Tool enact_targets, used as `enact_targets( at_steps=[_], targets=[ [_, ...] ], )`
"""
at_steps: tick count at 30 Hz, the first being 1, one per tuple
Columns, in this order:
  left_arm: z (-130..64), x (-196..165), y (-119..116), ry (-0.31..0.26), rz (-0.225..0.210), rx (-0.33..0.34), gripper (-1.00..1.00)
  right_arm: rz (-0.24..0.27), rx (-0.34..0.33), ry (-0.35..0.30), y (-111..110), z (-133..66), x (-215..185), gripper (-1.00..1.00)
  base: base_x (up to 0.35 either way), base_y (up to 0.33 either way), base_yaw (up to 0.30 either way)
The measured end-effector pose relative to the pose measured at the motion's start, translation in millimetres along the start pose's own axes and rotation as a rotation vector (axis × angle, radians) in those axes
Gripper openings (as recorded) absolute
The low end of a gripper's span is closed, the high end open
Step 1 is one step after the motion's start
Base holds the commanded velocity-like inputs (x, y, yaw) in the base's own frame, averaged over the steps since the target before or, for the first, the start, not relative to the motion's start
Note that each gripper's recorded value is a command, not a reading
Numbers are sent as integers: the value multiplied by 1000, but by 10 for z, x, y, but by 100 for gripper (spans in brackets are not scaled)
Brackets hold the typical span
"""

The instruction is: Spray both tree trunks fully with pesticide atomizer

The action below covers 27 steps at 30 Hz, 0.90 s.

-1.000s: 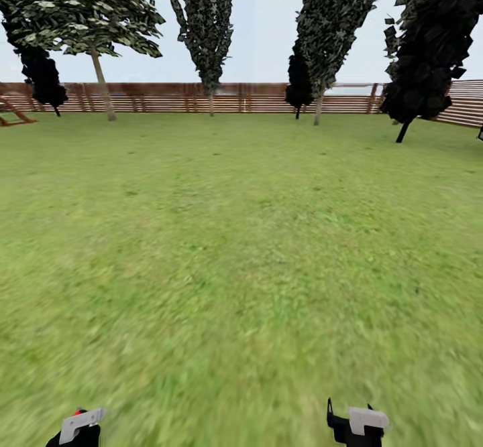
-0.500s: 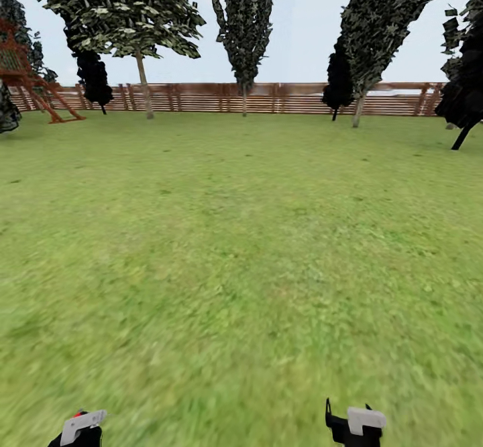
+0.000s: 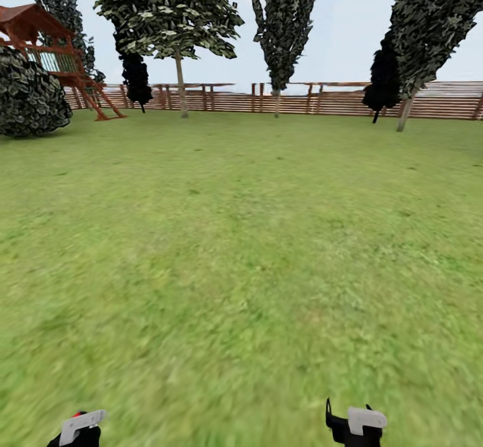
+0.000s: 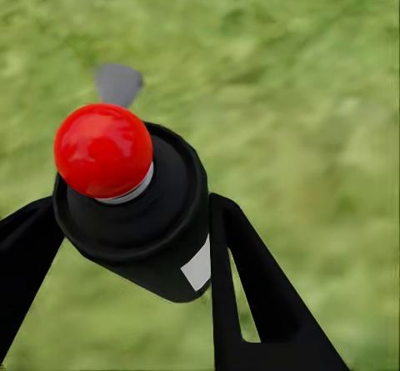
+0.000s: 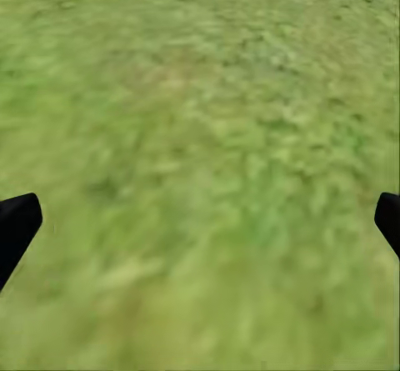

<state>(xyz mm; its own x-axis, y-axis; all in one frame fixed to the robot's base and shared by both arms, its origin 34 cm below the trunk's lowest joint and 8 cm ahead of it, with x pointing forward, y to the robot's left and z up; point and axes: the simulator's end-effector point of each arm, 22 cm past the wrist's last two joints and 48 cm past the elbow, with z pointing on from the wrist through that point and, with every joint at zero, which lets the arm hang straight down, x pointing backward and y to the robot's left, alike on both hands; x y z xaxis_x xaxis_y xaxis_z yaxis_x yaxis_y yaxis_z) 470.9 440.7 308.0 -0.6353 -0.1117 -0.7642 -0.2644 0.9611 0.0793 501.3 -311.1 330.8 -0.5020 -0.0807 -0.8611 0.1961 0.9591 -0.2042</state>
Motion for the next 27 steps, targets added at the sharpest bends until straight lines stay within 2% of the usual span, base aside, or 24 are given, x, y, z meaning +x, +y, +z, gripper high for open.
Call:
enact_targets(
  at_steps=[11,27],
  targets=[
    [-1,6,-11,1,1,2,-100,0,-4,1,15,-2,1,100,337,0,268],
    [-7,37,-61,8,0,10,-100,-2,-2,1,-4,2,5,100,337,0,34]
  ],
)
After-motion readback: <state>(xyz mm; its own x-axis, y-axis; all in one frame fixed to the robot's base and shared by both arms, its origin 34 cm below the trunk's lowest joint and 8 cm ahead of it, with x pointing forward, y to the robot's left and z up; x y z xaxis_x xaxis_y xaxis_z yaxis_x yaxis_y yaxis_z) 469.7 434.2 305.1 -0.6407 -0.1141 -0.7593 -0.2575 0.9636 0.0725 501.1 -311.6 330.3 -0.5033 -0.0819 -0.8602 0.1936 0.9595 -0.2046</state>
